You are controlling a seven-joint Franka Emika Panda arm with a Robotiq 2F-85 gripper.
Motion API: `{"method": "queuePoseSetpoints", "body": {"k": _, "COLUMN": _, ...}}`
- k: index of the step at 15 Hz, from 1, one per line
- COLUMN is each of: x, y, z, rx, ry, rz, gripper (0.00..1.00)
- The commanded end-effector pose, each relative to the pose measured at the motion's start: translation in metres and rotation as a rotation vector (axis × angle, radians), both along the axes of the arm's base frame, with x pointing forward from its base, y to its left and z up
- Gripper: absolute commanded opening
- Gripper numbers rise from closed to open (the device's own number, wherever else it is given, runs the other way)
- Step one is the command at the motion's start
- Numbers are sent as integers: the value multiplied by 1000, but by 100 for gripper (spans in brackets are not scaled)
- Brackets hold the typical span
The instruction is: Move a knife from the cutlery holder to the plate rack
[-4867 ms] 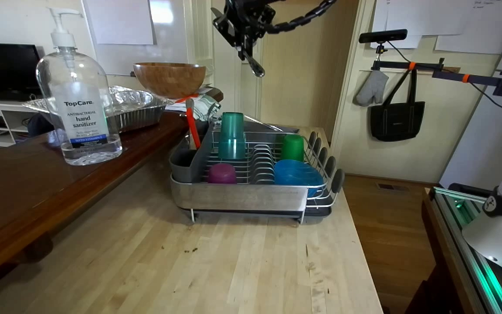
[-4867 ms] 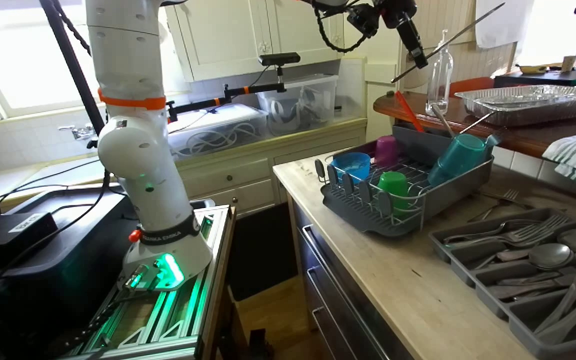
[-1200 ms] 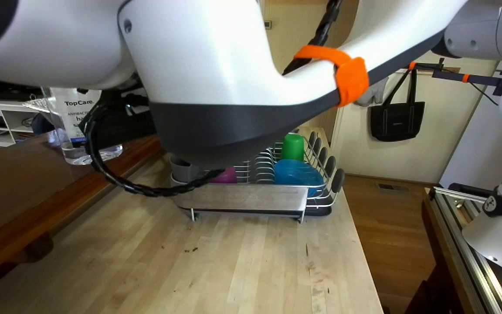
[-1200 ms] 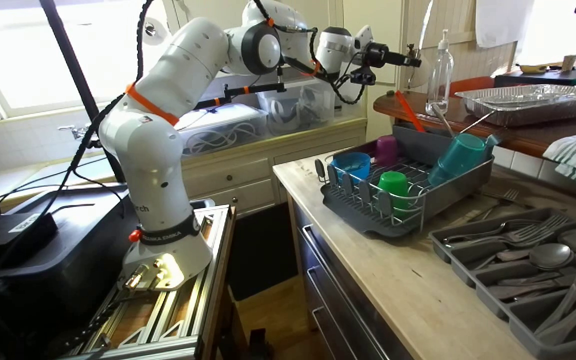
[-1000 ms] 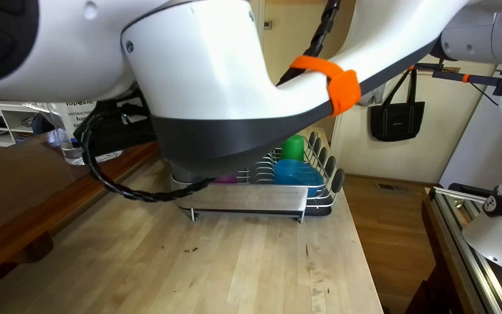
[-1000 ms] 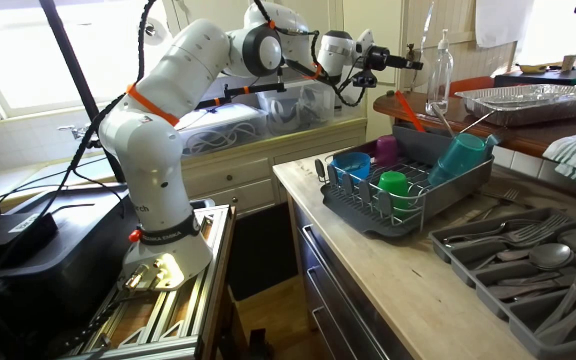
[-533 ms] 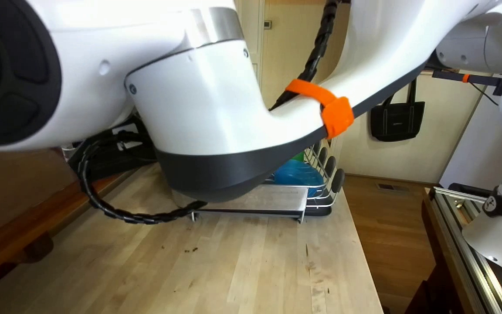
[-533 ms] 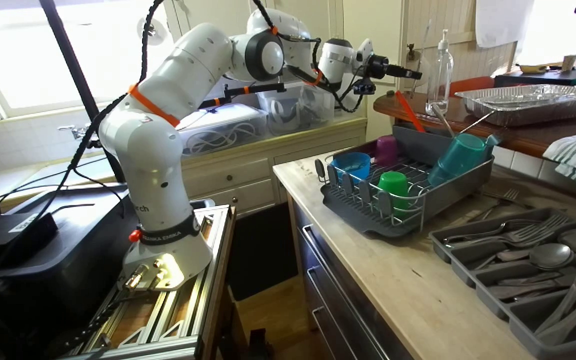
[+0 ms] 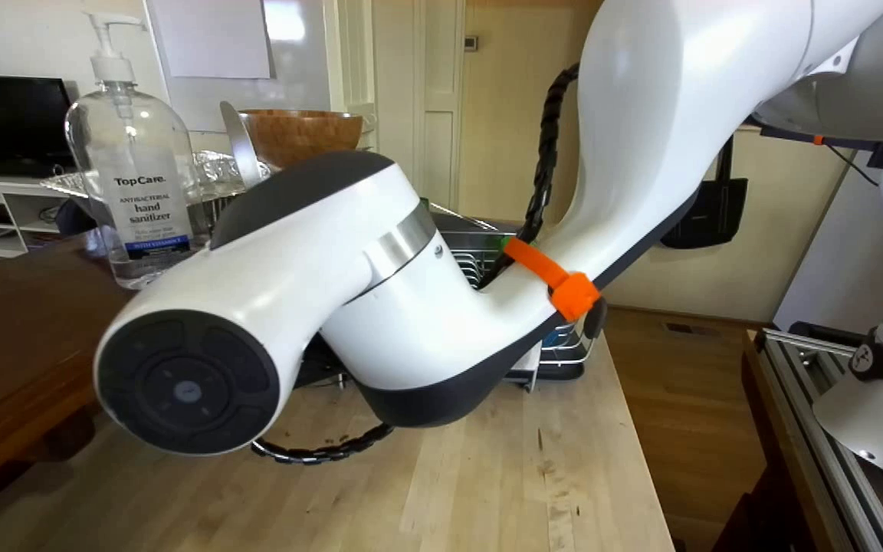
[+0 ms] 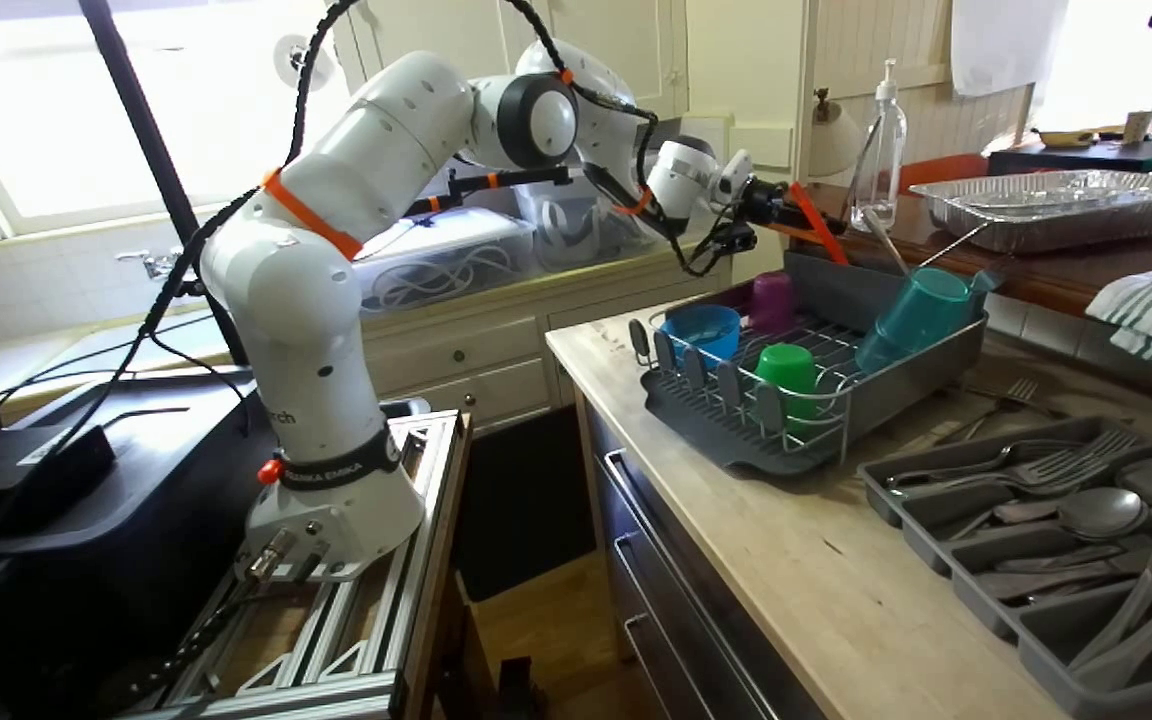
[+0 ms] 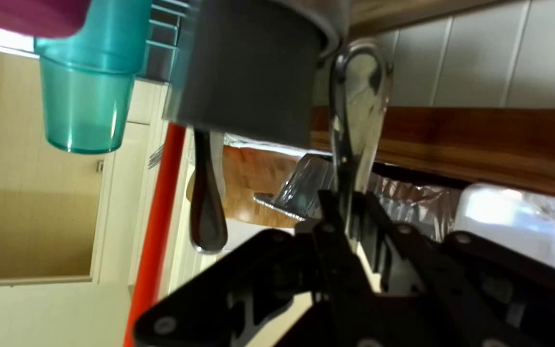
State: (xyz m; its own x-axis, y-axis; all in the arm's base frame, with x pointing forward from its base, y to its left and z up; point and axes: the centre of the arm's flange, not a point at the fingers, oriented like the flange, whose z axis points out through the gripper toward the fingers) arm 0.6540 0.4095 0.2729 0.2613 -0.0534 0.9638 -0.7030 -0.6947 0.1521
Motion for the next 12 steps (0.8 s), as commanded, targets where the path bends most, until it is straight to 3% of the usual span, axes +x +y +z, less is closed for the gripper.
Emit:
{"method": "queuePoseSetpoints", "body": {"k": 1, "x": -9, "y": -28, "z": -31, "rx": 36, "ry": 10, "rz": 10, "gripper": 4}}
{"method": "queuePoseSetpoints", "body": {"k": 5, "x": -8, "y": -45, "z": -35, "rx": -6, "ry": 9, "rz": 10, "gripper": 4}}
{"method": "queuePoseSetpoints", "body": {"k": 6, "x": 4, "y": -8, "z": 13, "rx": -14, "ry": -10, "rz": 22, "gripper": 4}}
{"method": "queuePoseSetpoints", "body": {"k": 10, "x": -11, "y": -14, "z": 78, "rx": -85, "ry": -37, "rz": -59, "gripper": 4}}
{"method": "queuePoseSetpoints", "body": {"k": 12, "x": -19, "y": -12, "z": 103, "rx": -123, "ry": -6, "rz": -98, "gripper": 4}}
